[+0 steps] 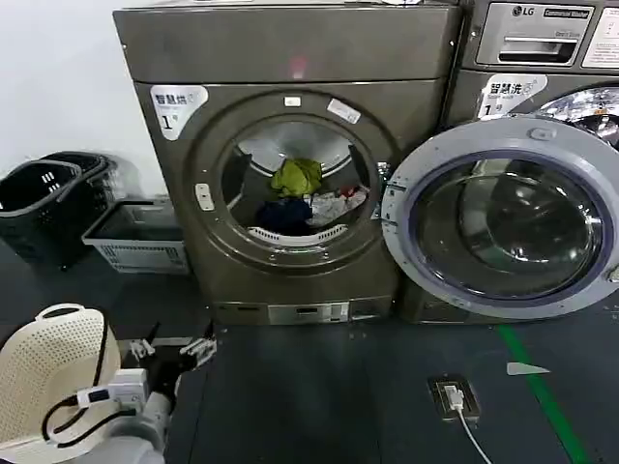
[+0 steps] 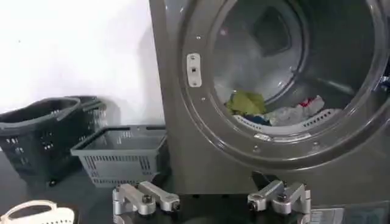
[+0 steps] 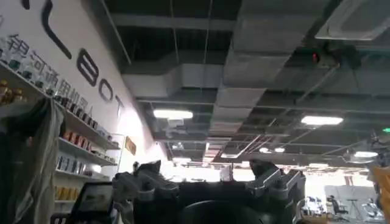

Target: Grasp the clothes from the dryer.

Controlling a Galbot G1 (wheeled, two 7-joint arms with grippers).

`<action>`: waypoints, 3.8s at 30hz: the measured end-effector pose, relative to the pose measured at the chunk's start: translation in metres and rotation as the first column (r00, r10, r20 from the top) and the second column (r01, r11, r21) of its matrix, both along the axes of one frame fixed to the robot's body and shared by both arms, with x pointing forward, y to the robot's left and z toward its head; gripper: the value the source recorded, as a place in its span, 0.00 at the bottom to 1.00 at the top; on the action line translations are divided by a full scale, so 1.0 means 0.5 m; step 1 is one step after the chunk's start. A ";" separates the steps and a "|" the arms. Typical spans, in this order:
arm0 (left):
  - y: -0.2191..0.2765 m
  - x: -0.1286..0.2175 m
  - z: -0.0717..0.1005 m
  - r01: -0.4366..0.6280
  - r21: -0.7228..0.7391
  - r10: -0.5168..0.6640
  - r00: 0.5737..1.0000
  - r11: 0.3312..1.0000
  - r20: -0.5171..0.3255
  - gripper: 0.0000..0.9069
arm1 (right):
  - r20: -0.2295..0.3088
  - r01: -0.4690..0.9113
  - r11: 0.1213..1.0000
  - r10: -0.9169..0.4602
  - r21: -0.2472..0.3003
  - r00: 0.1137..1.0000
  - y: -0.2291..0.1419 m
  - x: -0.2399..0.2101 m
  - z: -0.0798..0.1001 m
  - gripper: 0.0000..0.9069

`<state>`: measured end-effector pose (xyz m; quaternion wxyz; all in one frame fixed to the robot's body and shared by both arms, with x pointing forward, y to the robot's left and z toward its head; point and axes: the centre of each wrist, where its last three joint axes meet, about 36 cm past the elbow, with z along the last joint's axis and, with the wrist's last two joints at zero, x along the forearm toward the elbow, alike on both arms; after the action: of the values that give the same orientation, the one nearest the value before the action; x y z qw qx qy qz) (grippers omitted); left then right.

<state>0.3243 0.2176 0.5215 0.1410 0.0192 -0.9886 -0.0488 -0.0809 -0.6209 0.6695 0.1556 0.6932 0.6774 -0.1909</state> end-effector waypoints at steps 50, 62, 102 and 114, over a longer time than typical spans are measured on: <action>-0.020 0.009 -0.009 0.007 0.014 -0.007 1.000 1.000 -0.008 1.00 | 0.010 0.020 1.000 -0.020 0.000 1.000 0.000 -0.004 -0.003 1.00; -0.021 0.013 -0.005 0.006 0.020 -0.006 1.000 1.000 0.002 1.00 | 0.012 0.024 1.000 -0.024 -0.002 1.000 -0.003 -0.004 -0.004 1.00; -0.040 0.021 -0.009 0.018 0.016 -0.018 1.000 1.000 0.001 1.00 | 0.098 0.063 0.998 -0.060 -0.031 0.993 -0.007 -0.029 -0.004 1.00; -0.038 0.019 -0.013 0.016 0.019 -0.016 1.000 1.000 -0.008 1.00 | 0.099 0.066 0.997 -0.063 -0.027 0.993 -0.006 -0.031 -0.006 1.00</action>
<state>0.3337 0.1984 0.5151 0.1441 0.0123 -0.9877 -0.0593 -0.0962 -0.6241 0.6665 0.1931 0.7209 0.6431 -0.1718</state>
